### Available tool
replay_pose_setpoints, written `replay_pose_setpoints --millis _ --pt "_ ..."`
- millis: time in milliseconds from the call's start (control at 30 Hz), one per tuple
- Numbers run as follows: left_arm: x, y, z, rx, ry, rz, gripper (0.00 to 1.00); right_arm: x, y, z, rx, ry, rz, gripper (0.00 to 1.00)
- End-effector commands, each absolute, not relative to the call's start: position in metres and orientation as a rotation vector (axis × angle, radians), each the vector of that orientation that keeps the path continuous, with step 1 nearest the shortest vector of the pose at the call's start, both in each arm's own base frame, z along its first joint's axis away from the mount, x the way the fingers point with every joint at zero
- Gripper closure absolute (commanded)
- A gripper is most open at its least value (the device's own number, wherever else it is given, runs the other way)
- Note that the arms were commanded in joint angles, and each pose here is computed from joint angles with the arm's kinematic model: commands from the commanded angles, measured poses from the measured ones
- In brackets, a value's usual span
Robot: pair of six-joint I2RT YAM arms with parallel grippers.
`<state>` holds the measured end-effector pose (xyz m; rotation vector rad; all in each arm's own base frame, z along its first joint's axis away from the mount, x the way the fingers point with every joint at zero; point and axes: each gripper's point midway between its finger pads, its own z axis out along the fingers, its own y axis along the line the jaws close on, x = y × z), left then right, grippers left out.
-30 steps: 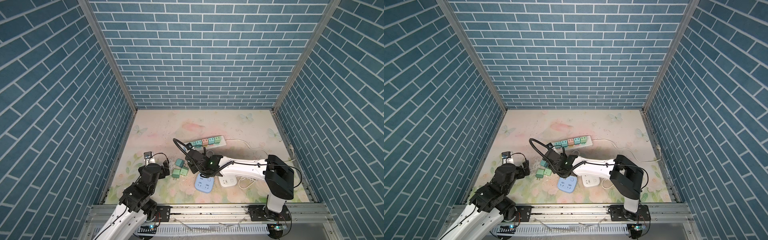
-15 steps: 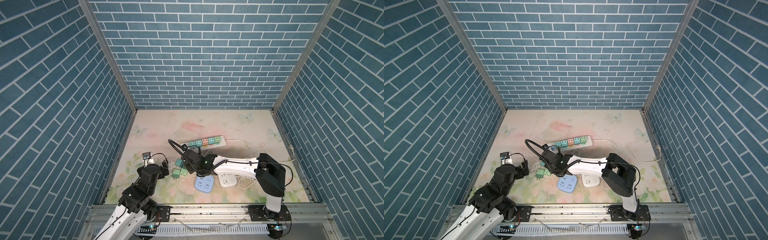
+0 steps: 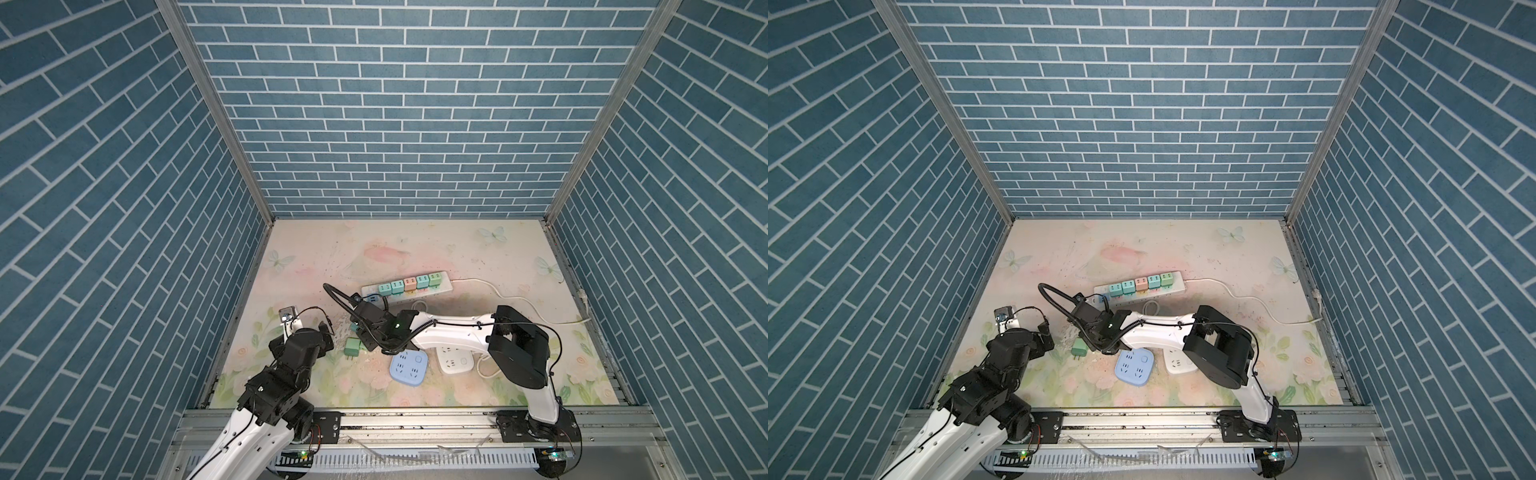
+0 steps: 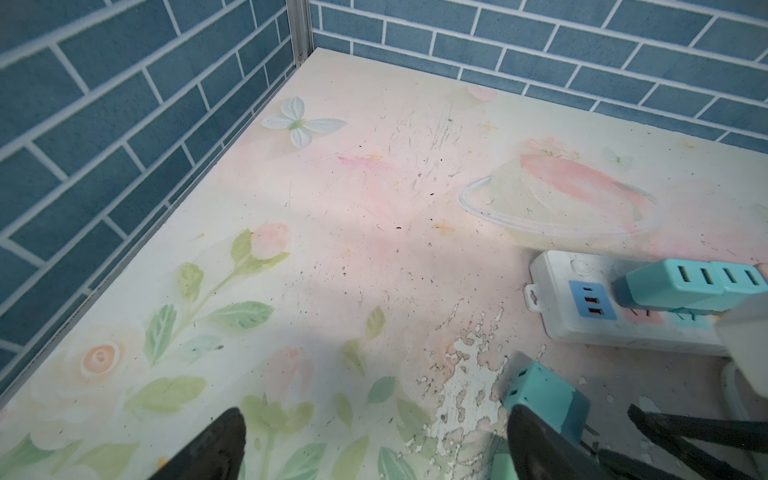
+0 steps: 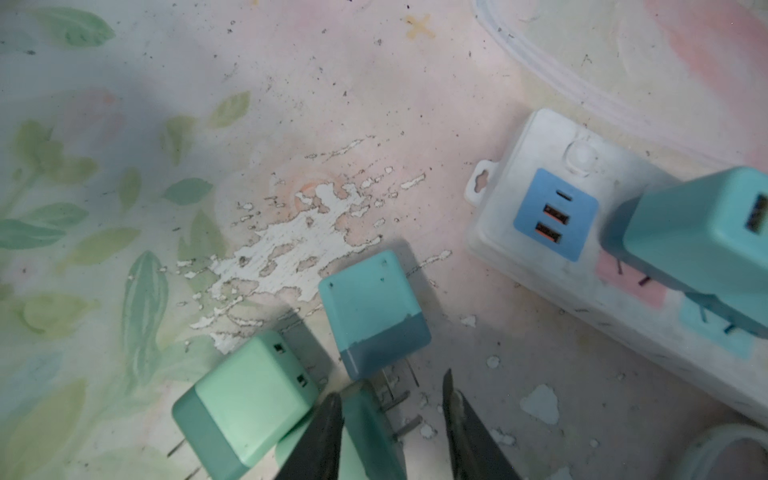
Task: Insert the plug
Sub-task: 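Lower the open right gripper onto a light green adapter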
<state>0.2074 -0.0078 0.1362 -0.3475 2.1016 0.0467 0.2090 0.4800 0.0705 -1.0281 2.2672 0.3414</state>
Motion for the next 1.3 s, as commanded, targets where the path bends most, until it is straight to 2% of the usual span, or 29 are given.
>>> replay_pose_setpoints --millis 0,767,1267 --pt "0.206 -0.004 0.144 -0.368 2.092 0.065 0.01 0.208 0.487 0.064 -1.084 2.258 0.317 0.57" --pt "0.207 -0.006 0.143 -0.357 2.099 0.054 0.00 0.214 0.434 0.058 -0.947 2.279 0.182 0.57" --pt "0.208 -0.007 0.143 -0.352 2.100 0.049 0.00 0.186 0.429 0.067 -0.954 2.321 0.388 0.59"
